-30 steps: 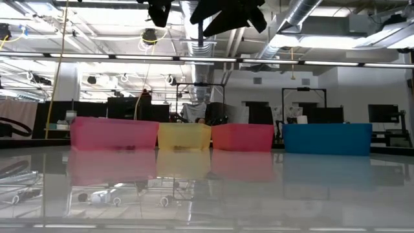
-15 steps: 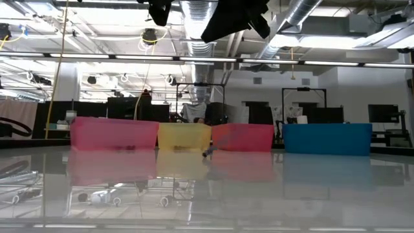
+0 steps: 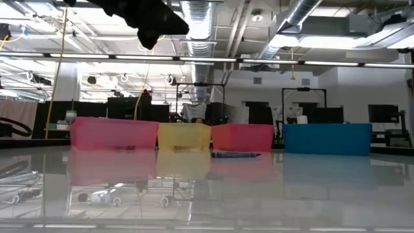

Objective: Sort crayons
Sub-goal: Put the blue crayon into the red bin

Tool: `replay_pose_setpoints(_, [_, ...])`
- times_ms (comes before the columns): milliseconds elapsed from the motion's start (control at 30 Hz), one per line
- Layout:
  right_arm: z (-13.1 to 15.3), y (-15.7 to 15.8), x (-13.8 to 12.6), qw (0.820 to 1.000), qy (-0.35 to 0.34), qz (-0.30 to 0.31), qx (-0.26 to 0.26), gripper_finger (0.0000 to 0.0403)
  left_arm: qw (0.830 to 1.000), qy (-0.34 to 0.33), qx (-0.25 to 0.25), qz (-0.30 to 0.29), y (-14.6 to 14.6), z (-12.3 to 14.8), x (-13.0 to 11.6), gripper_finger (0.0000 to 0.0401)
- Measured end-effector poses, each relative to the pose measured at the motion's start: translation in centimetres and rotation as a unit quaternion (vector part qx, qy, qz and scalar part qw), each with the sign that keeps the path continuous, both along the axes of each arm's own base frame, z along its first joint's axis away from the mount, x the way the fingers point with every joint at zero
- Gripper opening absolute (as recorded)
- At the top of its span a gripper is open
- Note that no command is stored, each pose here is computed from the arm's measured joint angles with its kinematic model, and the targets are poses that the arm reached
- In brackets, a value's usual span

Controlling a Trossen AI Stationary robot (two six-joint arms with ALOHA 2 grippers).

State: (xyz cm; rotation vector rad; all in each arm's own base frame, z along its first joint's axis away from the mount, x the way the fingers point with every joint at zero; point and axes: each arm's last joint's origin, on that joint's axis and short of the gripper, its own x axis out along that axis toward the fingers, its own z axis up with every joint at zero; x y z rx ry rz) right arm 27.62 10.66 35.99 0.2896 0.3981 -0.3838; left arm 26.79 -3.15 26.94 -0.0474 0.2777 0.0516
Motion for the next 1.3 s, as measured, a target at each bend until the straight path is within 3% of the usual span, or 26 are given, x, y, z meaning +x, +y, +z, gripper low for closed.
replay_pose_setpoints(200, [1.8, -0.2, -2.3, 1.000, -0.024, 0.007, 0.014, 0.0000, 0.998, 0.018, 0.012, -0.056, -0.5, -1.5, 1.3, 0.0076])
replay_pose_setpoints(433, [2.1, 0.1, -3.1, 0.999, -0.029, 0.005, 0.030, 0.0000, 0.996, 0.018, 0.046, -0.069, -0.9, -4.8, 4.2, 0.0166])
replay_pose_setpoints(633, [1.8, 0.5, -3.3, 0.999, -0.022, 0.001, 0.044, 0.0000, 0.996, 0.041, 0.074, -0.004, -0.6, -8.4, 6.0, 0.0221])
replay_pose_setpoints(967, [1.1, 0.2, -3.7, 0.997, 0.004, -0.025, 0.068, 0.0000, 0.995, 0.067, 0.077, 0.019, -0.2, -13.6, 7.8, 0.0231])
replay_pose_setpoints(1300, [0.9, 0.2, -3.8, 0.997, 0.011, -0.028, 0.068, 0.0000, 0.994, 0.096, 0.035, 0.041, -0.2, -17.8, 8.4, 0.0231])
